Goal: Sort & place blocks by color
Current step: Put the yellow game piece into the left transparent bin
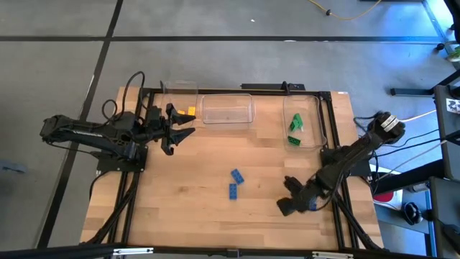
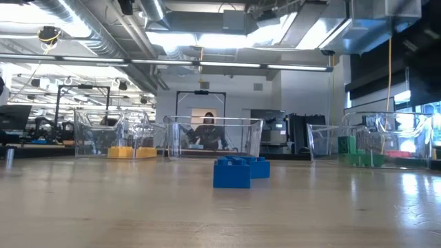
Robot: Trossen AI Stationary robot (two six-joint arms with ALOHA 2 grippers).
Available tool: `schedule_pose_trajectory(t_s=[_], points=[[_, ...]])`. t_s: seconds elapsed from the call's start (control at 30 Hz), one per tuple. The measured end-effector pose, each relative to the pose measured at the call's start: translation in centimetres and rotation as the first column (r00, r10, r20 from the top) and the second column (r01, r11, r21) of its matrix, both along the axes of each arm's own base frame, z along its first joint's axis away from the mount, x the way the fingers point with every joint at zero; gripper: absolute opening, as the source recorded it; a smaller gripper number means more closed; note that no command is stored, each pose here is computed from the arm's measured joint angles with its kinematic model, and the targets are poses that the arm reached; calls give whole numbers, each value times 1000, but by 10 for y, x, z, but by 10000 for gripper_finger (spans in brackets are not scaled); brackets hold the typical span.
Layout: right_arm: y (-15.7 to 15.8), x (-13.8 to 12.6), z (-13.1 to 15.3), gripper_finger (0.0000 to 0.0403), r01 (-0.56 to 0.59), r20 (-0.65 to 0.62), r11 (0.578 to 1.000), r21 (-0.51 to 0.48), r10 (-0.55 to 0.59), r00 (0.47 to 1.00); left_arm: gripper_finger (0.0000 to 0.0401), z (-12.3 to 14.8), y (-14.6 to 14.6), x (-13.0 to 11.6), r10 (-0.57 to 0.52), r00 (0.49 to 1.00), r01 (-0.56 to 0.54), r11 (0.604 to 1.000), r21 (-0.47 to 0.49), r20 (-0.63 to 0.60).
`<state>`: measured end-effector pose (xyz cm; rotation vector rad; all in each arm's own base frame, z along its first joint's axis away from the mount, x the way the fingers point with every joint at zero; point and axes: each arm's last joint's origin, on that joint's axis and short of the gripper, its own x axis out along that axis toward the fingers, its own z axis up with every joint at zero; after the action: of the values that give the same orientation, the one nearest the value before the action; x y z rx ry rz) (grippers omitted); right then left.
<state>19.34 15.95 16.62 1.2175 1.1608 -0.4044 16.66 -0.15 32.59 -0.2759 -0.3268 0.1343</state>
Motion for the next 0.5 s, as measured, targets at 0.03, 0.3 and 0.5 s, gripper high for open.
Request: schedule_pose_trajectory(t_s=[0.03, 0.3, 0.5], points=[[-6, 5, 6, 140, -10, 67, 1000, -17, 11, 998, 231, 0, 0, 0, 0, 1000, 0, 1000, 0, 0], [-74, 59, 45, 140, -22, 524, 969, -245, 151, 838, 231, 0, 0, 0, -2, 1000, 2, 1000, -6, 6], [-119, 92, 82, 140, 20, 620, 858, -513, 355, 699, 231, 0, 0, 0, -15, 1000, 15, 999, -47, 13]])
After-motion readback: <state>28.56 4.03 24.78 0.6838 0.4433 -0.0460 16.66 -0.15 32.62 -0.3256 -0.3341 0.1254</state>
